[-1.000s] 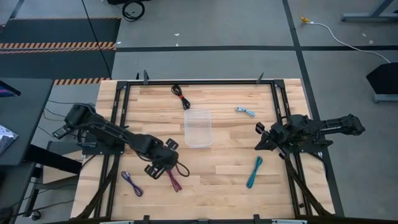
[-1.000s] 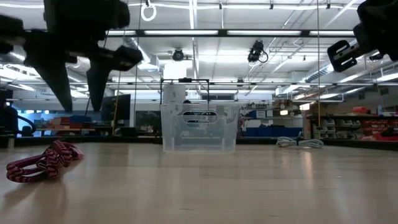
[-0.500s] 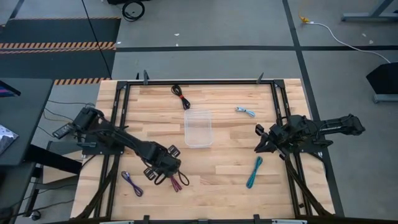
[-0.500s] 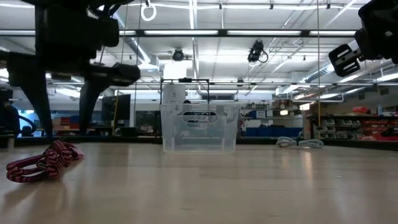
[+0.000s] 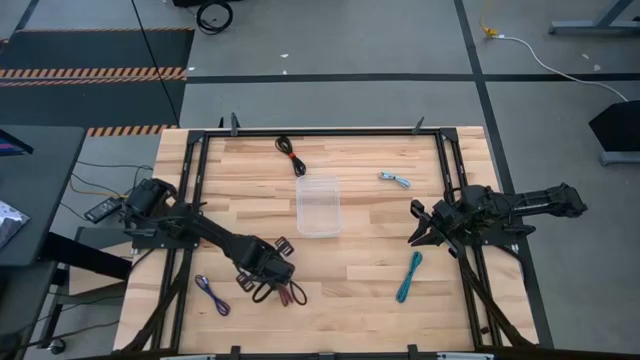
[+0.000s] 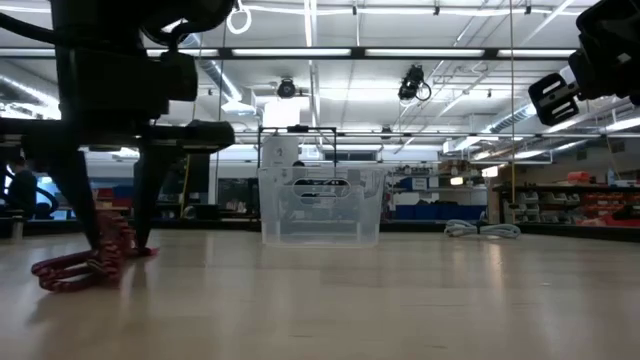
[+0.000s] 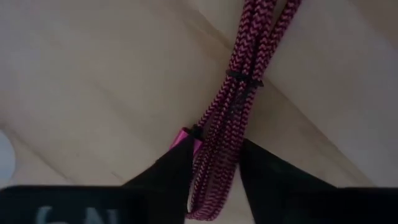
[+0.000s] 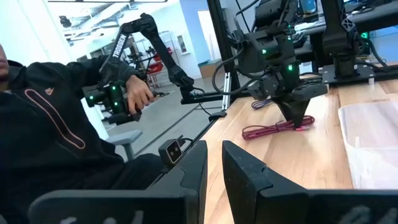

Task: Pick and place USB-C Cables
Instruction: Put the pink charger cable into the white bin, then put the purple charger cable into the white bin

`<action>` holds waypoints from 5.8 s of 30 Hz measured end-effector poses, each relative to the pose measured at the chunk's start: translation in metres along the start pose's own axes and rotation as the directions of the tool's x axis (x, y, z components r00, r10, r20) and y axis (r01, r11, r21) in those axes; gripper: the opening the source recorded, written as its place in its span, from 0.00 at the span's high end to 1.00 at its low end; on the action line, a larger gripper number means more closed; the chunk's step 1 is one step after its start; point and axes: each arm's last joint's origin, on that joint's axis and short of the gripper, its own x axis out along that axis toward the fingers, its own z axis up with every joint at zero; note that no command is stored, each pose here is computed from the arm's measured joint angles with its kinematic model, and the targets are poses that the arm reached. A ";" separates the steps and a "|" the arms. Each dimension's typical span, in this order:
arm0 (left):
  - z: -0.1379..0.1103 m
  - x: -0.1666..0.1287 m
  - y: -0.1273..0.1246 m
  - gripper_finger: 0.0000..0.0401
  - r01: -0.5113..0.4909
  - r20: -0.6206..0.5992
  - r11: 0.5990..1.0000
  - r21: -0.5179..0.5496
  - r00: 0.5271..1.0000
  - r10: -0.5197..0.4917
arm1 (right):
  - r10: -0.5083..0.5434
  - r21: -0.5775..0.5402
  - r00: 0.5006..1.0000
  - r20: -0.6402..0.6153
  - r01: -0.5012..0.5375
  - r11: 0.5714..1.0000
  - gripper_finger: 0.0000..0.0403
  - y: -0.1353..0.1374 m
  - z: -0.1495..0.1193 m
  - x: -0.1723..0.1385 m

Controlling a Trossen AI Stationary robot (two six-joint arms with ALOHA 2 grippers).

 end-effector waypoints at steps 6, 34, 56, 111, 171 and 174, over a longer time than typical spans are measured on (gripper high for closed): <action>0.002 -0.001 0.000 0.95 0.023 0.010 0.988 -0.154 1.000 -0.022 | -0.017 -0.005 1.000 0.003 0.017 1.000 0.86 -0.001 0.000 0.000; -0.003 -0.084 0.130 0.94 -0.136 -0.043 0.269 -0.953 0.944 0.326 | -0.203 -0.040 0.978 0.054 0.206 0.978 0.86 -0.006 0.001 -0.001; -0.039 -0.086 0.185 0.93 0.226 0.195 -0.091 -0.970 0.944 0.264 | -0.179 0.012 0.983 0.044 0.179 0.984 0.86 -0.005 0.001 -0.001; 0.035 -0.108 -0.045 0.63 -0.146 -0.252 0.672 -0.726 0.966 -0.063 | -0.448 -0.250 0.892 0.065 0.449 0.858 0.56 0.005 0.104 0.020; 0.004 -0.045 -0.167 0.70 -0.060 -0.280 0.893 -0.446 0.957 -0.076 | -0.464 -0.242 0.795 -0.390 0.398 0.885 0.56 -0.022 0.122 0.094; -0.003 -0.036 -0.166 0.71 -0.068 -0.289 0.894 -0.442 0.955 -0.071 | -0.464 -0.243 0.797 -0.386 0.397 0.885 0.56 -0.023 0.122 0.094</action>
